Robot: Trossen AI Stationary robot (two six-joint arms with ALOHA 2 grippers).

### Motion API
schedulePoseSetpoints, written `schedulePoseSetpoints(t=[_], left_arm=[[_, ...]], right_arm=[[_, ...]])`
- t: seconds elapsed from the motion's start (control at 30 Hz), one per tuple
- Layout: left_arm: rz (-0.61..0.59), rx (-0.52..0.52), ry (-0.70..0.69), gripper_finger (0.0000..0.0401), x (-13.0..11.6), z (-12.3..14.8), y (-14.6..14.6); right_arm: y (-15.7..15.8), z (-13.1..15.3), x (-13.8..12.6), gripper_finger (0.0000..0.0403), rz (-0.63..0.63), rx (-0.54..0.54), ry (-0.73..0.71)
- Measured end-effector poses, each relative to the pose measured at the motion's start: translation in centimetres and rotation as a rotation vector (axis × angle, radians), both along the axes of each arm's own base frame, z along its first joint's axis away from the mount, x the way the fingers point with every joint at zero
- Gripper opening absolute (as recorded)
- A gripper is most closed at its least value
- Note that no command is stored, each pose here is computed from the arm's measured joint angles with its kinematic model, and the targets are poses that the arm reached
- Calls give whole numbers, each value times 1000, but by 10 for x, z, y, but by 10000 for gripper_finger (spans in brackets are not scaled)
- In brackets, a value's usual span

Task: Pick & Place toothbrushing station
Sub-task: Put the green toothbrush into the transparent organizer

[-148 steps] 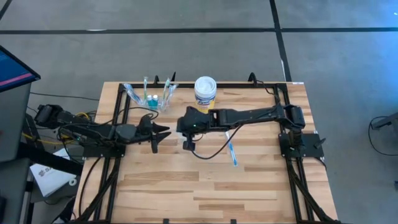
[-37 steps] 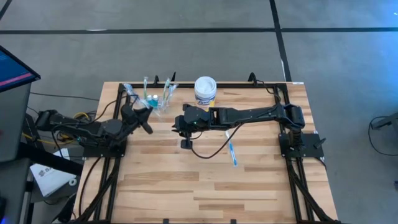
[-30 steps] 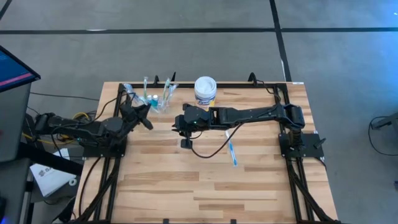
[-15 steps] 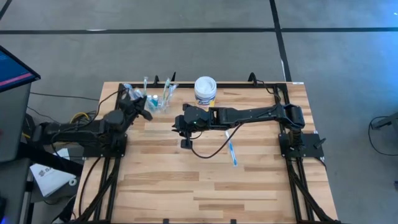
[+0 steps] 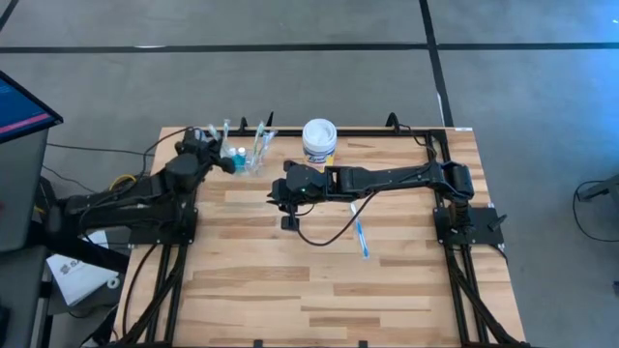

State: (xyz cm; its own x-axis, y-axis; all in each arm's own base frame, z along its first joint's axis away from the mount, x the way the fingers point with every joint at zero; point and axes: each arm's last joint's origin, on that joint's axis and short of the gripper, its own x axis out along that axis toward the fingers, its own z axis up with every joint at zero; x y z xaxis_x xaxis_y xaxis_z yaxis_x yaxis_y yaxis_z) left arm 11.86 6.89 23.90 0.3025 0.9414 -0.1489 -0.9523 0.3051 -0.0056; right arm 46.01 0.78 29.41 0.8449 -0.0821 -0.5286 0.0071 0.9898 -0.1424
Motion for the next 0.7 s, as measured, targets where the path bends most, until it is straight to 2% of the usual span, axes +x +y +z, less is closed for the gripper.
schedulePoseSetpoints(t=[0.2,0.4,0.7], left_arm=[[44,-15,11,16,-2,4,8],[90,-88,42,16,-9,-6,13],[133,-98,55,18,-10,-8,18]], right_arm=[[0,-1,0,60,0,0,7],[0,-1,0,60,0,-1,8],[0,-1,0,60,0,-1,6]])
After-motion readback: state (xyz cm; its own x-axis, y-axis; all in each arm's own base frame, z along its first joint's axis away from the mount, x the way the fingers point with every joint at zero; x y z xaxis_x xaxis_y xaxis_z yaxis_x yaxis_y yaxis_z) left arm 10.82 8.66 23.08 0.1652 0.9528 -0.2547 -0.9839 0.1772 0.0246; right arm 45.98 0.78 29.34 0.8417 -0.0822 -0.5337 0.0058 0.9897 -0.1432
